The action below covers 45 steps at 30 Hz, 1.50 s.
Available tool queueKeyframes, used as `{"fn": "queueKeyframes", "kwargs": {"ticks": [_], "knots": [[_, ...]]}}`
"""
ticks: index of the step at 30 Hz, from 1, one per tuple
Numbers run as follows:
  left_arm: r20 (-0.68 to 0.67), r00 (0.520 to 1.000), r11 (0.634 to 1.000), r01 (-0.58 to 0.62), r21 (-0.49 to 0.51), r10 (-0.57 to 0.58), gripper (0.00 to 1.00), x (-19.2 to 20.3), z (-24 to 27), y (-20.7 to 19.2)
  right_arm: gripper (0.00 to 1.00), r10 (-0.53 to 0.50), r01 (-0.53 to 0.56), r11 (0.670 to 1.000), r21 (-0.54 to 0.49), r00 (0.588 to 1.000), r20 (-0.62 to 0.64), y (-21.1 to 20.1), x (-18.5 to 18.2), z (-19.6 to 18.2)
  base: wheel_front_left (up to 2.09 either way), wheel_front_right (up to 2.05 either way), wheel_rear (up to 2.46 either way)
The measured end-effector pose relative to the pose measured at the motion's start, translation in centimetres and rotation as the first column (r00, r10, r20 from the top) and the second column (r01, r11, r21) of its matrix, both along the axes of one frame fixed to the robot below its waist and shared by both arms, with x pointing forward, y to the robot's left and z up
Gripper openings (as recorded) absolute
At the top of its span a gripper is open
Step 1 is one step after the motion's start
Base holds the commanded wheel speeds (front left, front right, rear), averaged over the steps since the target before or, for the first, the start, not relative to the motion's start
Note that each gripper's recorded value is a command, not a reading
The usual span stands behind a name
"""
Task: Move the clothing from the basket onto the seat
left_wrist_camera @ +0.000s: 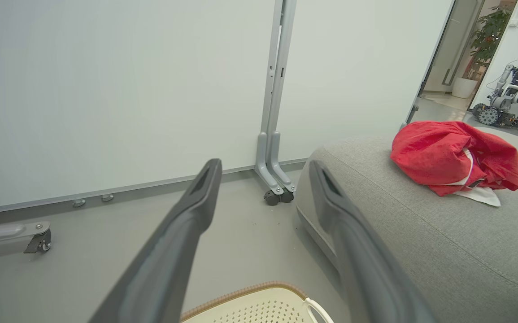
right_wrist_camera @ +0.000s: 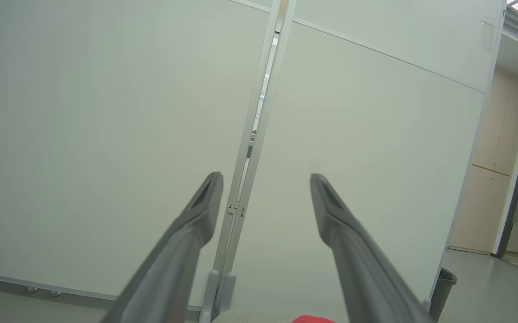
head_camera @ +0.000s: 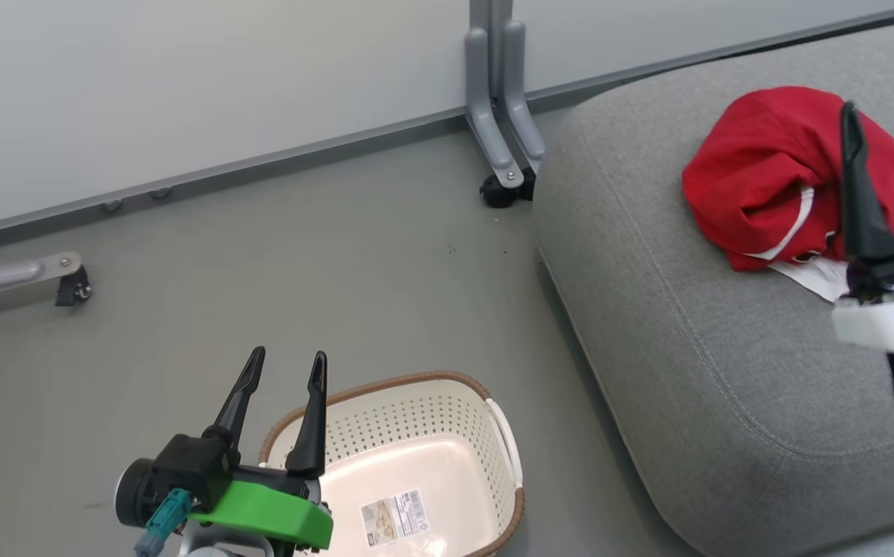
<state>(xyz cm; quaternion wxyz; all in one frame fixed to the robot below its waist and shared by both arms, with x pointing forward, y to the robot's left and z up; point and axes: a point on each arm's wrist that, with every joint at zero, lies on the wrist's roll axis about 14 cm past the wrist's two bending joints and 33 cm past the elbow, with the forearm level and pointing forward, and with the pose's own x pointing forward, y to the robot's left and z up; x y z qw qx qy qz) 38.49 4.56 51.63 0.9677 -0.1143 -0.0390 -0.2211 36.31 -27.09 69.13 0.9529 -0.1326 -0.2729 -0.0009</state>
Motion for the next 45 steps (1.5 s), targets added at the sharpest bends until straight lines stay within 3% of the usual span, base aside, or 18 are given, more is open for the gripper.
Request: {"fn": "queueKeyframes", "kwargs": {"ticks": [6, 14, 18, 28, 45], "knots": [[0.019, 0.996, 0.996, -0.086, -0.008, 0.087, 1.0, -0.9, 0.8, 2.9, 1.0, 0.1, -0.094, 0.99, 0.103, 0.994, -0.049, 4.0, -0.6, -3.2, 0.0, 0.0, 0.0], [0.009, 0.982, 0.982, -0.19, 0.0, 0.19, 1.0, -2.0, 0.4, 6.5, 1.0, 0.182, -0.143, 0.96, 0.242, 0.972, -0.149, 7.4, -0.7, -7.8, 0.0, 0.0, 0.0], [-0.008, 0.965, 0.965, -0.263, 0.014, 0.264, 1.0, -3.0, -0.4, 9.0, 1.0, 0.254, -0.17, 0.915, 0.365, 0.947, -0.196, 9.8, -0.6, -10.3, 0.0, 0.0, 0.0], [-0.039, 0.943, 0.944, -0.33, 0.03, 0.331, 1.0, -4.8, -1.6, 11.2, 1.0, 0.319, -0.19, 0.898, 0.396, 0.902, -0.29, 12.6, -0.9, -13.8, 0.0, 0.0, 0.0], [-0.069, 0.94, 0.942, -0.332, 0.037, 0.334, 1.0, -4.9, -2.5, 11.2, 1.0, 0.307, -0.17, 0.896, 0.409, 0.904, -0.297, 12.2, -1.1, -14.2, 0.0, 0.0, 0.0]]}}
